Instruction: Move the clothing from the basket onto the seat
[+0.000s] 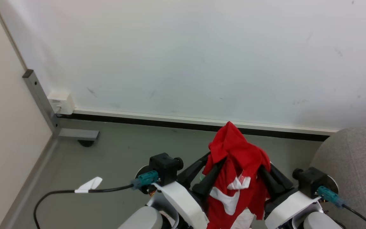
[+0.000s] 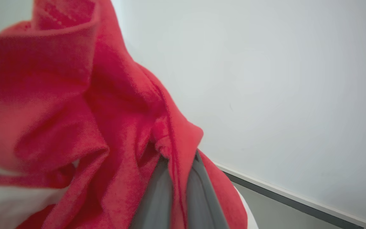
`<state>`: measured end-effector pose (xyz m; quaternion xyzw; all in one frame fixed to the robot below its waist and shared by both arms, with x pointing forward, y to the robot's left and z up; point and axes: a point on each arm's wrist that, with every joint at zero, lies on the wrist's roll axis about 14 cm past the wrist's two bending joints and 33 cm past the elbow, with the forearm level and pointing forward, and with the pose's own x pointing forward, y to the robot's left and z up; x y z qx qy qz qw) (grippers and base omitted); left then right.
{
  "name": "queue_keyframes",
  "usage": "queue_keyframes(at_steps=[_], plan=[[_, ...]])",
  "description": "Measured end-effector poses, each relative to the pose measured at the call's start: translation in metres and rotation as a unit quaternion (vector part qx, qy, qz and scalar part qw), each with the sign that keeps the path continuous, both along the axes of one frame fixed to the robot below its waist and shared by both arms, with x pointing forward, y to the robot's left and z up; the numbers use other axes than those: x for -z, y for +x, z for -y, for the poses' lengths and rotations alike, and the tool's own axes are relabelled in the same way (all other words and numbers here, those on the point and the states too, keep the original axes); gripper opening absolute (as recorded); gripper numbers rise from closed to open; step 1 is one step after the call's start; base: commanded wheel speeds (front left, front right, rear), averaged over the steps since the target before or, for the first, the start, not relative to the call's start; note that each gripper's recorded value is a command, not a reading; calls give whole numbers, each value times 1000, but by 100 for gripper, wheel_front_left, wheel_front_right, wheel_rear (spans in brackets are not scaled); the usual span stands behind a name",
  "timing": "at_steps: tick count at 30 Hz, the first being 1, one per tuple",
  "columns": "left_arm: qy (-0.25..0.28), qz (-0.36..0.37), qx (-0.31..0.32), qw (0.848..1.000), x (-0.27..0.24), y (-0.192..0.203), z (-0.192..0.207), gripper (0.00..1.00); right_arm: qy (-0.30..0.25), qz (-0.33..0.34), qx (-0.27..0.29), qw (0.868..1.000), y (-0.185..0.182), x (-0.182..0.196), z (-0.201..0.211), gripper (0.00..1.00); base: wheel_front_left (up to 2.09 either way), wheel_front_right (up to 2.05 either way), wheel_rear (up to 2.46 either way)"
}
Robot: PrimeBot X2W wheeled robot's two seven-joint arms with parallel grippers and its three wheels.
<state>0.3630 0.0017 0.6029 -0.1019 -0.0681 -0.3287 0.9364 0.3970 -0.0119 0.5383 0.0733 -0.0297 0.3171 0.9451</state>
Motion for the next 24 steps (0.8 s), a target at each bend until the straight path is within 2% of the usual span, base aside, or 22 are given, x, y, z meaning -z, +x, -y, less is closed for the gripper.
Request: queue_keyframes(at_steps=[1, 5, 10, 17, 24], plan=[[-3, -1, 4, 1000, 0, 0, 3, 100, 13, 3, 10, 1000, 2, -5, 6, 0, 0, 0, 0], [-1, -3, 25, 1000, 2, -2, 16, 100, 58, 15, 46, 997, 5, -25, 30, 0, 0, 0, 0], [0, -7, 54, 998, 7, -4, 36, 100, 81, 35, 91, 992, 3, -40, 67, 0, 0, 0, 0], [5, 13, 120, 993, 9, -14, 80, 100, 76, 63, 171, 980, -13, -51, 135, 0, 0, 0, 0], [4, 24, 180, 983, 13, -25, 123, 100, 63, 80, 259, 960, -47, -53, 203, 0, 0, 0, 0]])
